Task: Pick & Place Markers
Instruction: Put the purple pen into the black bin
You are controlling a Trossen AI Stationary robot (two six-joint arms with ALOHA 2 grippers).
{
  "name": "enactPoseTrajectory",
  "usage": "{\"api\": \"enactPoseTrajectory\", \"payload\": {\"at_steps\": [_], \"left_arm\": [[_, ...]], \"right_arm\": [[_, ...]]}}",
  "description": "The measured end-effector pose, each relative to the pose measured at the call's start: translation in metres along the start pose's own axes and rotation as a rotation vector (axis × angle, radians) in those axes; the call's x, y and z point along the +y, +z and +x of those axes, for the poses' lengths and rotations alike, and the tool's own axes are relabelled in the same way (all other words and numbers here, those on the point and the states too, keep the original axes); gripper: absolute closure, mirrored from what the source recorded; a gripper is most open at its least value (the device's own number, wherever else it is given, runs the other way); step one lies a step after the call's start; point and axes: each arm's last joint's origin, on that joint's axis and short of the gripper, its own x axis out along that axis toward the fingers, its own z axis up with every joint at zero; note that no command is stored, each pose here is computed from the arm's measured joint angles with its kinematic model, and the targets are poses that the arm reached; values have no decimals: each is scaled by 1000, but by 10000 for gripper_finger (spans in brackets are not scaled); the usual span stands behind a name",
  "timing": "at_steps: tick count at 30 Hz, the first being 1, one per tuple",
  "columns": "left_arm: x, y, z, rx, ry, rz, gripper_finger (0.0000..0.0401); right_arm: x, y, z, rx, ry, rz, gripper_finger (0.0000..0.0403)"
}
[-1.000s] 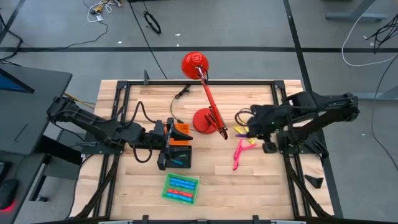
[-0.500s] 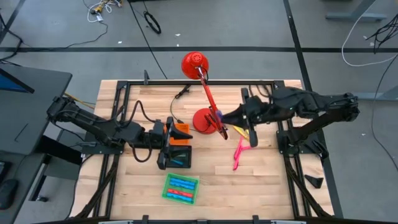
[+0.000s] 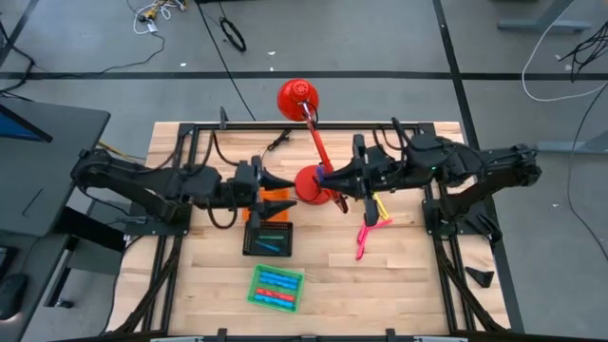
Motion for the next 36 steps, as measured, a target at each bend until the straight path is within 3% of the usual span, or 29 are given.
{"api": "enactPoseTrajectory", "payload": {"at_steps": [11,17,24,36], "left_arm": [[4,18,0,-38,-36,31,181],[1,21,0,-67,-111,21,181],[0,26,-1,-114,-123,33,181],[-2,32,-2,-165,-191,12,181]], "right_arm": [[2,-5,32,-110,81,-15,388],[-2,-14,46,-91,67,-15,388],[-2,-25,61,-66,97,-14,388],[-3,-27,62,-52,91,-14,390]]}}
